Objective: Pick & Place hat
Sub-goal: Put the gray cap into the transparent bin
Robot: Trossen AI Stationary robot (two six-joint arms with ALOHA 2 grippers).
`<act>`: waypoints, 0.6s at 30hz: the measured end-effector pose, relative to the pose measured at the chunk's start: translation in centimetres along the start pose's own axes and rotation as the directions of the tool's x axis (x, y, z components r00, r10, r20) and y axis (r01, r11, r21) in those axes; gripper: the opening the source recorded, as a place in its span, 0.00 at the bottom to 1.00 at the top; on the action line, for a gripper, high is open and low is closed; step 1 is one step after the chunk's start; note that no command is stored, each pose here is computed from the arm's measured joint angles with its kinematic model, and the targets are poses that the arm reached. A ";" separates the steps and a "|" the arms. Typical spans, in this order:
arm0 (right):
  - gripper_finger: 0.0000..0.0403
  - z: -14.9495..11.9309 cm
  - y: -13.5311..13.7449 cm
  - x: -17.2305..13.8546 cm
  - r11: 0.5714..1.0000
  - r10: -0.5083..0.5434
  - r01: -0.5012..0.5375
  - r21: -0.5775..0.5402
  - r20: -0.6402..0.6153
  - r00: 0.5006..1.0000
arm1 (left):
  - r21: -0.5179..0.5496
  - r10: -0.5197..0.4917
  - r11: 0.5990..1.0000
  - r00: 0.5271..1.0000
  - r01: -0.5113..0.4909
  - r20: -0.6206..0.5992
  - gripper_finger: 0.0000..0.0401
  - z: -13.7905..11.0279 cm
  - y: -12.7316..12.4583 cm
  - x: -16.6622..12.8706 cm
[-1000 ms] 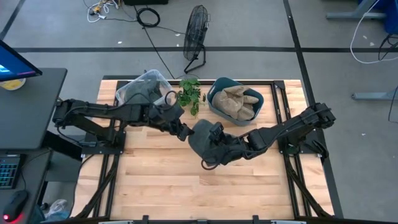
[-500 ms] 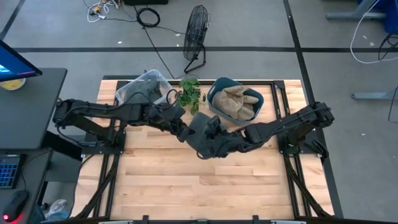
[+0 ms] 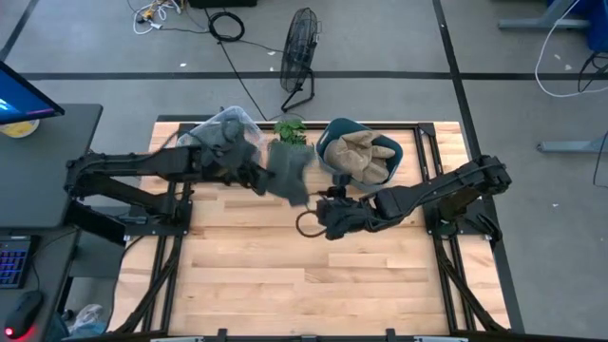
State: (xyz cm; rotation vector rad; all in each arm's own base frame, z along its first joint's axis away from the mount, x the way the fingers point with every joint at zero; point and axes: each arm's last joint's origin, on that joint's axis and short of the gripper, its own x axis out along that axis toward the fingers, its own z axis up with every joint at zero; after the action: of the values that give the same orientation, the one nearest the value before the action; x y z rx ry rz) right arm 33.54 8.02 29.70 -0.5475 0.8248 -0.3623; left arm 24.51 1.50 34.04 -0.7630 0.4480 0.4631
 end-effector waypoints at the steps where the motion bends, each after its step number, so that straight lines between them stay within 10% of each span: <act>1: 0.34 -0.1 0.0 0.0 0.999 0.001 0.000 0.047 -0.012 1.000 | -0.017 0.019 1.000 0.999 -0.018 0.033 0.03 0.3 0.3 -0.7; 10: 0.45 -0.3 0.0 0.1 0.985 0.012 -0.007 0.170 -0.029 0.999 | -0.088 0.179 0.984 0.908 -0.157 0.378 0.03 2.7 2.9 -7.5; 18: 0.43 -0.4 -0.2 0.2 0.991 0.009 -0.004 0.131 -0.035 0.999 | -0.080 0.458 0.884 0.821 -0.460 0.340 0.03 1.6 6.2 -9.5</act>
State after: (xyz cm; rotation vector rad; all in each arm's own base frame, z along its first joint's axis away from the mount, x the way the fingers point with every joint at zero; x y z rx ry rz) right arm 33.37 7.60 29.48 -0.4171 0.8299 -0.4182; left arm 13.82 4.38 36.81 -0.5438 0.2931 1.0364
